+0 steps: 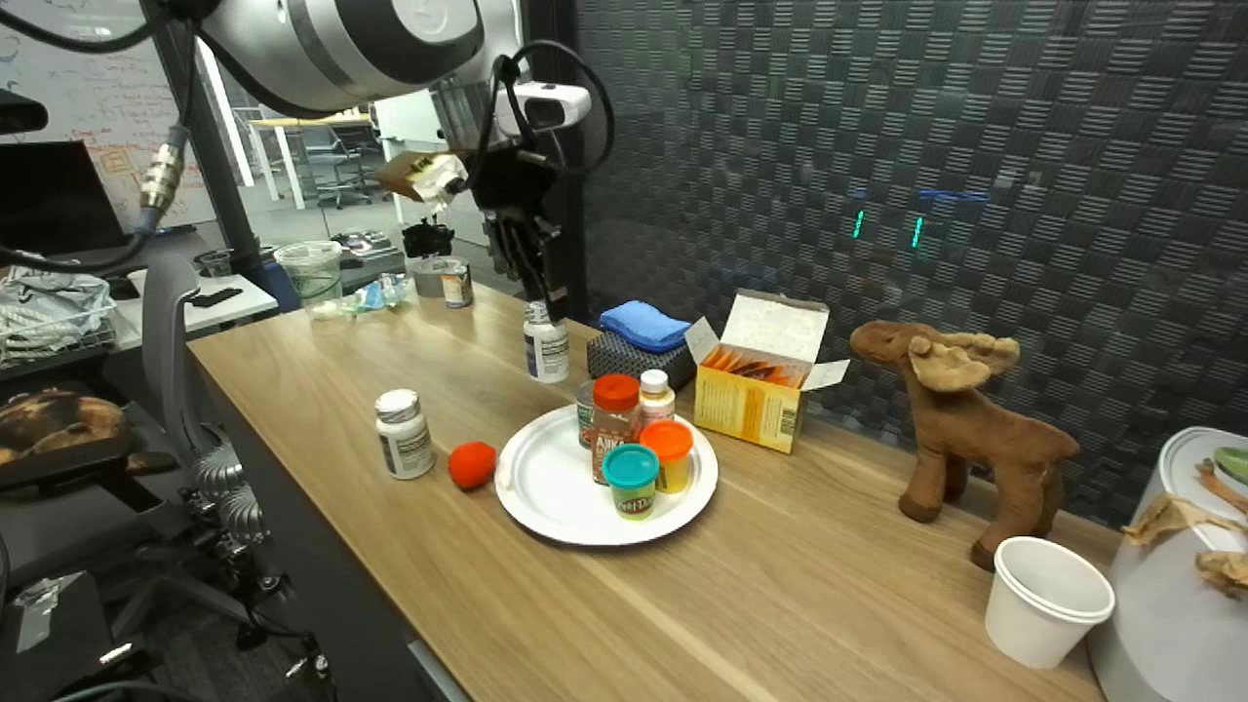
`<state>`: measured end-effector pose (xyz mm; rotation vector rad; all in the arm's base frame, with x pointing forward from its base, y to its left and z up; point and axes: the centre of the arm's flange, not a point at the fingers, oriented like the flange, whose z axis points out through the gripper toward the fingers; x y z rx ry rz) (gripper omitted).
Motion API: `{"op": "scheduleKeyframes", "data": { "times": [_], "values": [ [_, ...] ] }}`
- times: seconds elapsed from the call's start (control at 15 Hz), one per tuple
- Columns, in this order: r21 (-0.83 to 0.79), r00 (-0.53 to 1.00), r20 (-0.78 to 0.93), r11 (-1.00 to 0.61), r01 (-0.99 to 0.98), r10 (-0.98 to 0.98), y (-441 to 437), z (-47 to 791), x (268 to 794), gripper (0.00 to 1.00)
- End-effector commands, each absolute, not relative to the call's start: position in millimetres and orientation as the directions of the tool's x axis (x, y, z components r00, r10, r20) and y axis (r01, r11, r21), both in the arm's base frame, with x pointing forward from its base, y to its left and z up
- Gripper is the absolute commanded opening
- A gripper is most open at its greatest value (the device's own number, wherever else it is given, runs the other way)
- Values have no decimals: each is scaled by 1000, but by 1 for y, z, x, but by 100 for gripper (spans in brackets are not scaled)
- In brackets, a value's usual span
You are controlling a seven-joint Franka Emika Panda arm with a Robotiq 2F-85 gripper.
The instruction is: Put the bottles on the tray
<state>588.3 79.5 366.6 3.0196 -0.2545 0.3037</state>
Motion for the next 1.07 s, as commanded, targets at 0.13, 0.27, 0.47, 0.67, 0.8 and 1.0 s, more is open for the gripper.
{"op": "scheduleKeyframes", "data": {
  "times": [0.13, 0.27, 0.47, 0.67, 0.8, 1.0],
  "values": [
    [45, 958, 179, -971, -234, -222, 34, 372, 551, 19],
    [50, 953, 198, -969, -243, -229, 17, 357, 548, 19],
    [26, 943, 220, -965, -261, -249, 0, 337, 548, 19],
    [-14, 939, 212, -961, -276, -272, -5, 324, 545, 19],
    [-53, 940, 192, -959, -278, -283, -2, 320, 544, 19],
    [-91, 935, 191, -954, -286, -299, 3, 316, 544, 19]
  ]
}}
